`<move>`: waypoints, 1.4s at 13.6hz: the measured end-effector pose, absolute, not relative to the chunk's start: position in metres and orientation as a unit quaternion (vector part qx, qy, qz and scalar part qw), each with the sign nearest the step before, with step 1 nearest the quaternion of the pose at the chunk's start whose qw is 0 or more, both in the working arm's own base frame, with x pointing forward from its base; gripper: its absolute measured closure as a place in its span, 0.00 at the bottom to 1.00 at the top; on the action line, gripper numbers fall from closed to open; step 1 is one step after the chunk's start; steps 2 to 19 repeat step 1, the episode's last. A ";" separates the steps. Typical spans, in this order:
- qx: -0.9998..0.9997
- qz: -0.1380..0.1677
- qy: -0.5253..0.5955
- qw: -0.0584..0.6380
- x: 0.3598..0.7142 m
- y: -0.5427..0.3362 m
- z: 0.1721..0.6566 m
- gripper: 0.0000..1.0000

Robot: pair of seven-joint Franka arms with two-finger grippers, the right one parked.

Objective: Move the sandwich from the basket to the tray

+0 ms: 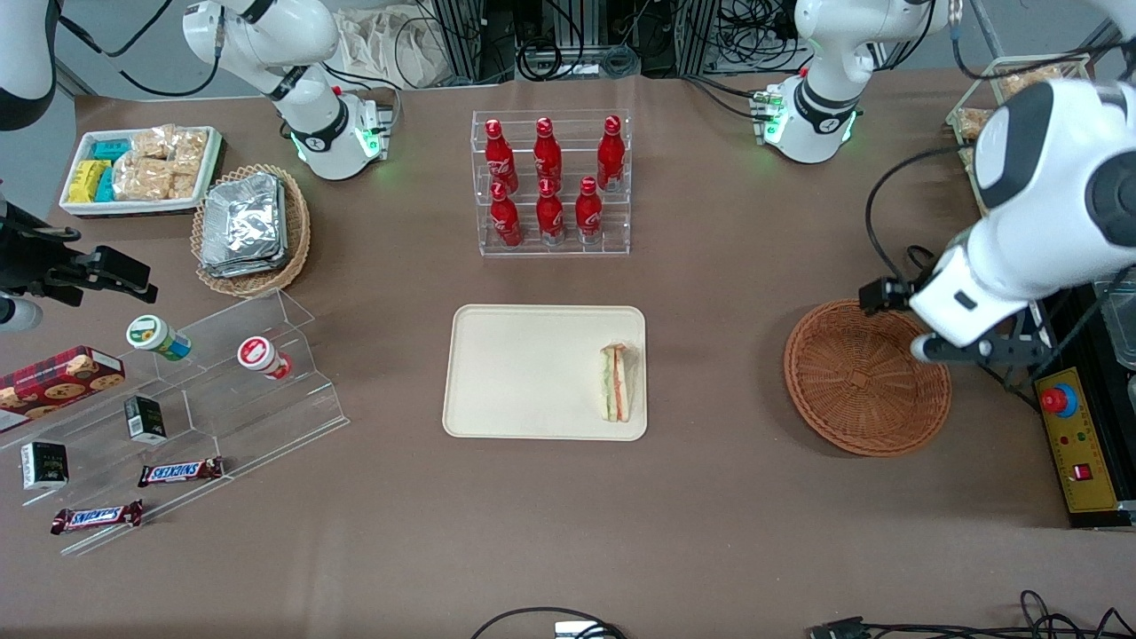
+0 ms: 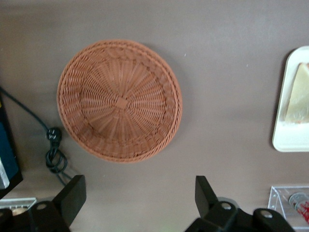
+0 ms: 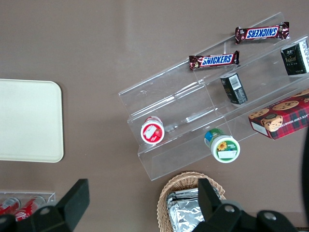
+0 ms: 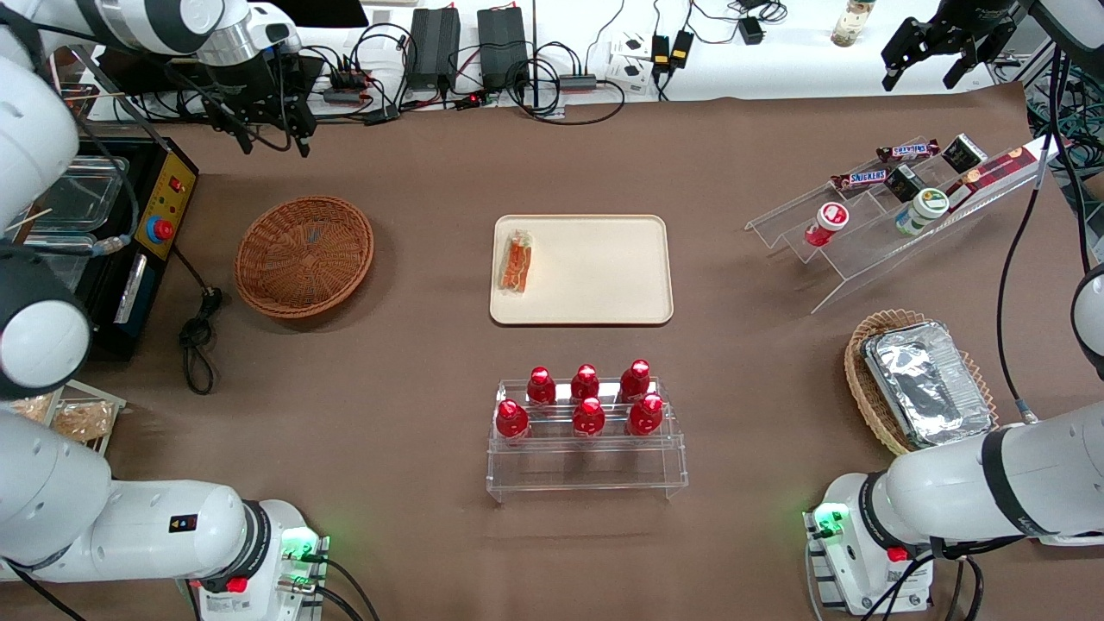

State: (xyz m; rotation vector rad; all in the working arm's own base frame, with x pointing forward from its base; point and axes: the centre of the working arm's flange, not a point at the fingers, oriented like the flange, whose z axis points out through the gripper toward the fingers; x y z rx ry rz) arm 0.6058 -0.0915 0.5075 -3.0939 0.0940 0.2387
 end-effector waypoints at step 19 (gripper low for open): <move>-0.996 0.077 0.030 0.017 0.617 -0.091 0.501 0.00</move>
